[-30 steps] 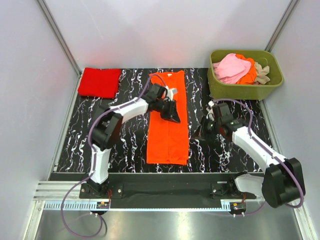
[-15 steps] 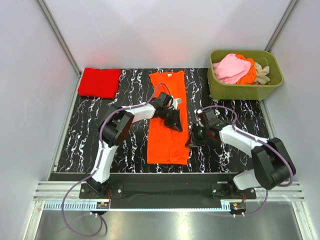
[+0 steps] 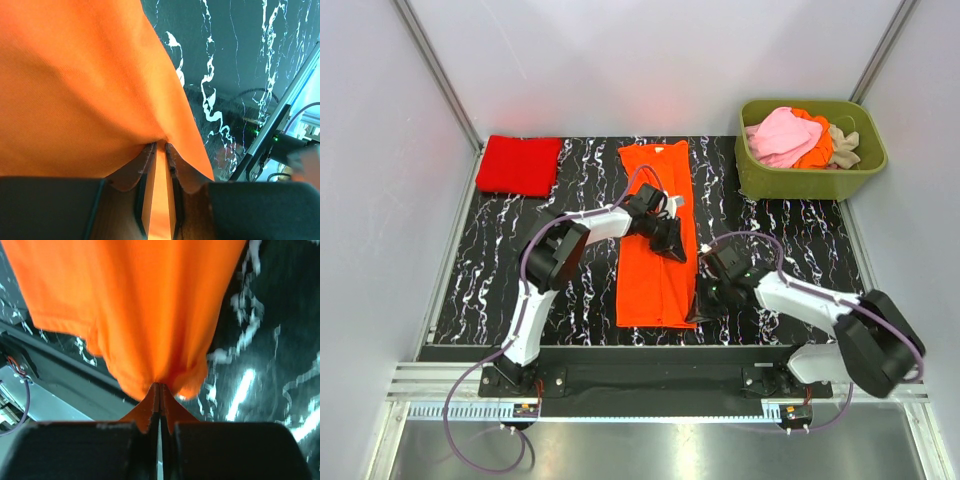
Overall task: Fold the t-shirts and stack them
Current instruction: Fold the tshirt
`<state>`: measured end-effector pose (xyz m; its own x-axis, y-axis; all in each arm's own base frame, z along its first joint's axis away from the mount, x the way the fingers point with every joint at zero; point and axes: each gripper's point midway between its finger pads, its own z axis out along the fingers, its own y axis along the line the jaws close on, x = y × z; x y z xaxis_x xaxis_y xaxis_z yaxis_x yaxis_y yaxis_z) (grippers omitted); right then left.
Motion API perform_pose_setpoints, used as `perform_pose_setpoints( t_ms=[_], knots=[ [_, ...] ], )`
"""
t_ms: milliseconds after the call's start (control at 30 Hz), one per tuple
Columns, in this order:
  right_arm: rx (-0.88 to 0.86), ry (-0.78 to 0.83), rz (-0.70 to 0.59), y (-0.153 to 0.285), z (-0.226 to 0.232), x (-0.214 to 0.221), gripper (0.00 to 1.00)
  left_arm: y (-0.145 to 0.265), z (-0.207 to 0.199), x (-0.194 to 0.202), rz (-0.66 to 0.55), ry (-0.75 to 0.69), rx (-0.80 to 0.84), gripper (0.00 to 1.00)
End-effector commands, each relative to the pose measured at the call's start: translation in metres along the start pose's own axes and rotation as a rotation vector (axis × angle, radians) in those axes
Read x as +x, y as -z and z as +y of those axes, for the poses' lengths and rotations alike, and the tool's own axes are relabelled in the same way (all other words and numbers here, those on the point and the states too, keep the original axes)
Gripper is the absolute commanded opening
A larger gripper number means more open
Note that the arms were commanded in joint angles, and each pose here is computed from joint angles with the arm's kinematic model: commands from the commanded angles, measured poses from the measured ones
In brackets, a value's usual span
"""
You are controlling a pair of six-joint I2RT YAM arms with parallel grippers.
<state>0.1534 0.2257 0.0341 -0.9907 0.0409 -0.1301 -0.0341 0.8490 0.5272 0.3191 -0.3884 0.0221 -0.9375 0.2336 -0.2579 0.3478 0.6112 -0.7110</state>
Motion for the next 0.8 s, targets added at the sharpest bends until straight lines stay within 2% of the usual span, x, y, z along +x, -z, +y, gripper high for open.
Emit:
perform_pose_setpoints(
  t_ms=[0, 367, 500, 567, 667, 767],
  knots=[
    [0.051, -0.047, -0.060, 0.012, -0.007, 0.006, 0.00, -0.014, 0.045, 0.014, 0.034, 0.004, -0.133, 0.21],
    [0.156, -0.131, -0.124, 0.016, -0.029, 0.014, 0.00, -0.014, 0.045, 0.014, 0.040, 0.004, -0.132, 0.21],
    [0.153, -0.171, -0.219, 0.028, -0.022, -0.003, 0.15, -0.013, 0.045, 0.012, 0.037, 0.002, -0.132, 0.21],
    [0.184, -0.184, -0.286, 0.036, -0.020, -0.019, 0.18, -0.013, 0.045, 0.014, 0.041, 0.005, -0.132, 0.21],
    [0.221, -0.162, -0.318, 0.036, -0.015, -0.037, 0.17, -0.013, 0.046, 0.014, 0.042, 0.008, -0.132, 0.21],
    [0.279, -0.123, -0.304, 0.027, -0.018, -0.047, 0.12, -0.013, 0.045, 0.014, 0.042, 0.010, -0.129, 0.21]
  ],
)
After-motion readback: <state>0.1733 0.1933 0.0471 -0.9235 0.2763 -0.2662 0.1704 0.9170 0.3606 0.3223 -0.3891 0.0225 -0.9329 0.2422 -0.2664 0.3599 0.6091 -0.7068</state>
